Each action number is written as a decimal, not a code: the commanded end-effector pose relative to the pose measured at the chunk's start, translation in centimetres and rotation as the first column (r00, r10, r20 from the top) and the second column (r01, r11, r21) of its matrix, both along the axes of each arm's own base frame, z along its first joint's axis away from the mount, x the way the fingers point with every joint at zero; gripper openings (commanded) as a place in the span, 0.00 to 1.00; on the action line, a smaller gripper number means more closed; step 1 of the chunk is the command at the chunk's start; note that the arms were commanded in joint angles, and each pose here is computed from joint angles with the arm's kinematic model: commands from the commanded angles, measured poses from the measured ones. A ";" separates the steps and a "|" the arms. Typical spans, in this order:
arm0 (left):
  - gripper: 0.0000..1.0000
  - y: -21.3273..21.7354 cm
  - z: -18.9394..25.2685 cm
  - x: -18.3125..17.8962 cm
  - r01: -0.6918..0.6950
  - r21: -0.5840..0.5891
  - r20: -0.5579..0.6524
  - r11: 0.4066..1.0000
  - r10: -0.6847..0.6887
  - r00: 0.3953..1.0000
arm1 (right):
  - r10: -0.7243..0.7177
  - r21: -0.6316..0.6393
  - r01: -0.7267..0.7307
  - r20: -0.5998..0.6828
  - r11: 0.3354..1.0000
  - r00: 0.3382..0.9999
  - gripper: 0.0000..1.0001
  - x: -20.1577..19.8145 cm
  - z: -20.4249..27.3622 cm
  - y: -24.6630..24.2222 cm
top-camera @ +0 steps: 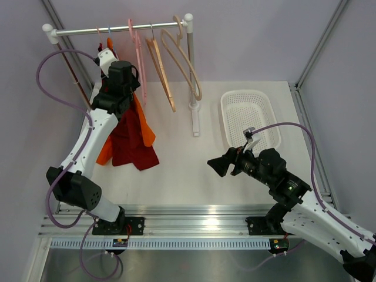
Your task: Remove the t-shirt from the hanger
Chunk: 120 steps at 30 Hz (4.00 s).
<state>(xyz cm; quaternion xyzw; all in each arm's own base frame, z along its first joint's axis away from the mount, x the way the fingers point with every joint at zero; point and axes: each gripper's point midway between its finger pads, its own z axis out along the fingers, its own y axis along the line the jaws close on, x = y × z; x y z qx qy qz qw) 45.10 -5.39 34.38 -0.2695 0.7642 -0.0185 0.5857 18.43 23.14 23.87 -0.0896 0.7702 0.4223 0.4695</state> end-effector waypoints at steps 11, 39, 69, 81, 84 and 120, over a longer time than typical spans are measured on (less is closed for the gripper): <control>0.25 0.8 -1.2 1.6 -0.013 -0.012 0.006 1.000 0.013 1.000 | 0.014 0.051 -0.016 0.047 0.999 0.999 0.98 0.0 2.4 0.5; 0.00 -2.6 8.1 -4.1 0.363 0.117 0.252 0.925 -0.381 0.890 | 0.067 0.144 -0.096 0.199 0.985 0.978 0.87 1.4 10.6 3.4; 0.00 -1.9 -0.3 -18.3 0.439 0.003 0.296 0.899 -0.420 0.858 | 0.066 0.302 -0.107 0.144 0.947 0.987 0.68 2.3 12.8 6.0; 0.00 -5.9 -5.7 -28.7 0.730 -0.044 0.320 0.682 -0.683 0.656 | 0.206 0.364 -0.236 0.119 0.901 0.971 0.64 0.4 14.0 20.1; 0.00 -6.3 -5.7 -29.4 0.754 -0.046 0.335 0.655 -0.701 0.629 | 0.226 0.364 -0.268 0.155 0.892 0.962 0.64 0.5 15.4 22.8; 0.00 -7.4 -3.7 -31.3 0.814 -0.033 0.383 0.580 -0.745 0.546 | 0.204 0.359 -0.203 0.037 0.911 0.978 0.36 1.6 9.2 27.6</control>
